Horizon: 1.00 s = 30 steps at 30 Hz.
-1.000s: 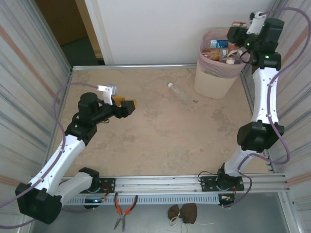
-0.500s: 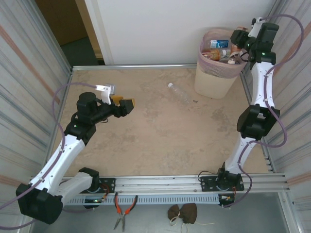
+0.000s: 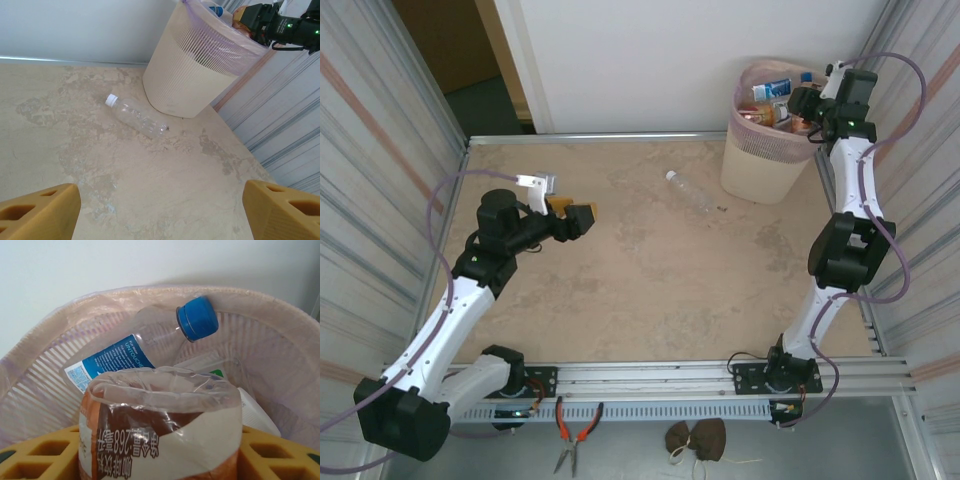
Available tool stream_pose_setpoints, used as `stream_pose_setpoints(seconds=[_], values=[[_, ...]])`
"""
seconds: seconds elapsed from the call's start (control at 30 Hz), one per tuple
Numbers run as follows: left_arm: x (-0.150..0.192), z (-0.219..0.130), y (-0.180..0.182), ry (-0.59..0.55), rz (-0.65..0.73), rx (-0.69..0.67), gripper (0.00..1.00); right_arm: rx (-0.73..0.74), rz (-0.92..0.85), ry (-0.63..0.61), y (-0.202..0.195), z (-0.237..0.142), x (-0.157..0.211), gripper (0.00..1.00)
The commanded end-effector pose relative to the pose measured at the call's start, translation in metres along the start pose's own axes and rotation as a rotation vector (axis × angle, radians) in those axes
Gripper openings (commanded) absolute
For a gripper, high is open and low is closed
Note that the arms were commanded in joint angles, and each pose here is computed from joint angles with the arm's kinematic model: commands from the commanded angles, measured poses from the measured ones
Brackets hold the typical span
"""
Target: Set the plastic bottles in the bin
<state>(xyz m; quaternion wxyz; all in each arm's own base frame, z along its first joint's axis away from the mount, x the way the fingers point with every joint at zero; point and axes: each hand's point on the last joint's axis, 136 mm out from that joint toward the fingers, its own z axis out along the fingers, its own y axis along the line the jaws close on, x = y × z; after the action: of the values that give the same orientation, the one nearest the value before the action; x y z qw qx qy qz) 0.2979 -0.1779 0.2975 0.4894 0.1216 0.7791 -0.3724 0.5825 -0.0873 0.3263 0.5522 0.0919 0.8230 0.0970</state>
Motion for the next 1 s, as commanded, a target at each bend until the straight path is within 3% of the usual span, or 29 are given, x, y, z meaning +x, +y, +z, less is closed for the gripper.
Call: stream_pose_setpoints(seconds=[0.0,0.3,0.5,0.73,0.97], values=[[-0.007,-0.003,-0.004,-0.028,0.018,0.021,0.85,0.033,-0.021,-0.017,0.004,-0.028,-0.018,0.62],[-0.007,-0.004,-0.004,-0.031,0.015,0.025,0.85,0.036,-0.080,-0.107,0.025,-0.065,-0.064,0.67],[-0.005,-0.005,-0.004,-0.031,0.014,0.025,0.85,0.033,-0.115,-0.093,0.032,-0.065,-0.062,0.53],[-0.005,-0.007,-0.004,-0.036,0.015,0.021,0.84,0.073,-0.147,0.046,0.021,-0.033,-0.024,0.38],[-0.005,-0.007,-0.004,-0.037,0.015,0.019,0.85,0.157,-0.169,0.219,0.003,-0.017,0.043,0.31]])
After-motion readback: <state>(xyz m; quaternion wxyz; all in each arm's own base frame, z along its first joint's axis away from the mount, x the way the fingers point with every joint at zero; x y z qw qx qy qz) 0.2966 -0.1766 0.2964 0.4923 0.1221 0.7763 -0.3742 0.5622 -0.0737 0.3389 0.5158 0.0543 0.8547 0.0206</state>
